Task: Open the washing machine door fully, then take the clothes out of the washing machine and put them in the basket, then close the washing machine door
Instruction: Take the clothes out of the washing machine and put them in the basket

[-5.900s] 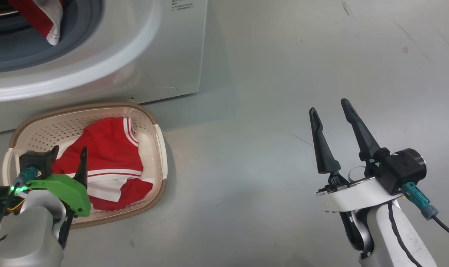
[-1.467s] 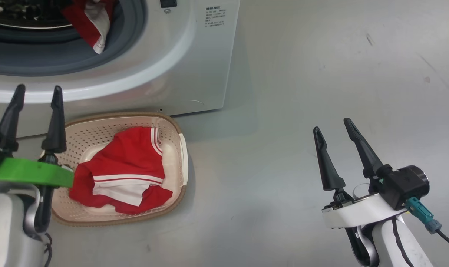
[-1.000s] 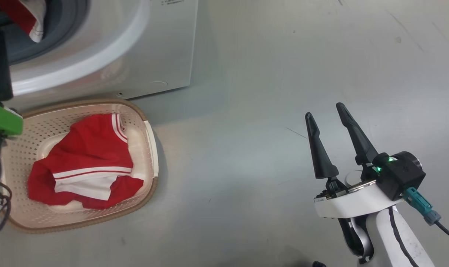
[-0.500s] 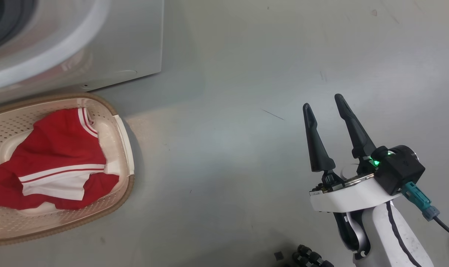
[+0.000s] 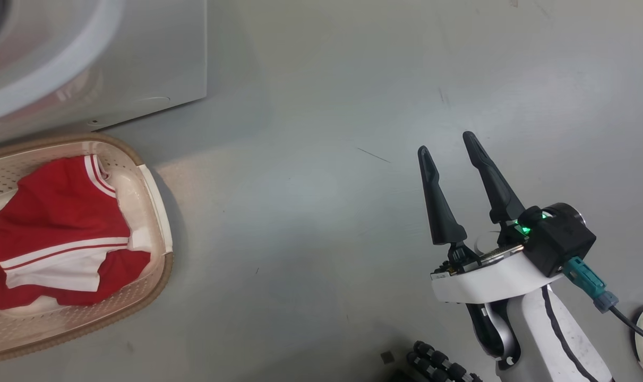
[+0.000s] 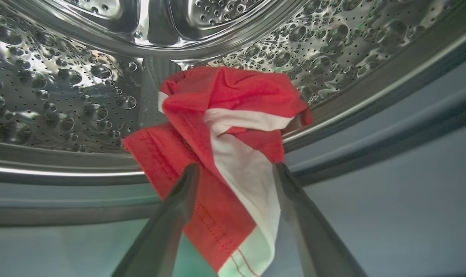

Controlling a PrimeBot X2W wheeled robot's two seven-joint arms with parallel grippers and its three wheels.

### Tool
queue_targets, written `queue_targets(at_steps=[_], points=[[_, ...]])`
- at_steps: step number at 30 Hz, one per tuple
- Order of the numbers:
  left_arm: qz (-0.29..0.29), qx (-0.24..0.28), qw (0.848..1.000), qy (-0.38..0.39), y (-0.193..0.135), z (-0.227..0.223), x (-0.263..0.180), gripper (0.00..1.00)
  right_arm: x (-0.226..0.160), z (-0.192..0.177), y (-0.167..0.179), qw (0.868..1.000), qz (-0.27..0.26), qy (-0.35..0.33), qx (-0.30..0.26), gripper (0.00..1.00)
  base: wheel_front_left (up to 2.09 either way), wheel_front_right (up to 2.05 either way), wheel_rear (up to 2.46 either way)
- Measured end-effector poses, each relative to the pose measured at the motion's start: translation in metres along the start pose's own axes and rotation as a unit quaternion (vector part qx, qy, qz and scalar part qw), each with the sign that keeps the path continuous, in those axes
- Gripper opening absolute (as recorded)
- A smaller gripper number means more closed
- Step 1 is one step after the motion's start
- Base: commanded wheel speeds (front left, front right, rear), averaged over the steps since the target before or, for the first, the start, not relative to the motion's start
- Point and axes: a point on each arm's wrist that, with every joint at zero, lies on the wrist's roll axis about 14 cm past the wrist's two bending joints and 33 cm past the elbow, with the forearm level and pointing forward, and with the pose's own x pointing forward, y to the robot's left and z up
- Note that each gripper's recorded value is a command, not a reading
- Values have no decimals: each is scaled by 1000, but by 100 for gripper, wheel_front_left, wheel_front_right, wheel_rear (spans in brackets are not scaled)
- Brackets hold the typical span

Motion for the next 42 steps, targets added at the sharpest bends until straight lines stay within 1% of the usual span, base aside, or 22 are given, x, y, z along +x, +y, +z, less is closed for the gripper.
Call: queue_targets(at_steps=[16, 17, 18, 19, 31, 38, 42], points=[[14, -15, 998, 56, 8, -11, 19, 100, -2, -1, -7, 1000, -17, 3, -8, 100, 0, 0, 0], [14, -15, 998, 56, 8, -10, 20, 55, -1, 0, -7, 1000, -18, 2, -9, 100, 0, 0, 0], [14, -15, 998, 56, 8, -10, 20, 24, -1, 0, -7, 1000, -17, 1, -9, 100, 0, 0, 0], [15, -16, 998, 56, 8, -10, 21, 0, 0, 1, -7, 1000, -17, 1, -9, 100, 0, 0, 0], [22, -19, 998, 52, 13, -5, 22, 0, 3, 2, -6, 1000, -17, -3, -10, 100, 0, 0, 0], [15, -14, 1000, 22, 2, 7, 17, 0, 6, 9, -5, 1000, -16, -14, -9, 100, 0, 0, 0], [4, -7, 1000, 2, -10, 16, 12, 0, 8, 13, -3, 1000, -12, -22, -9, 100, 0, 0, 0]])
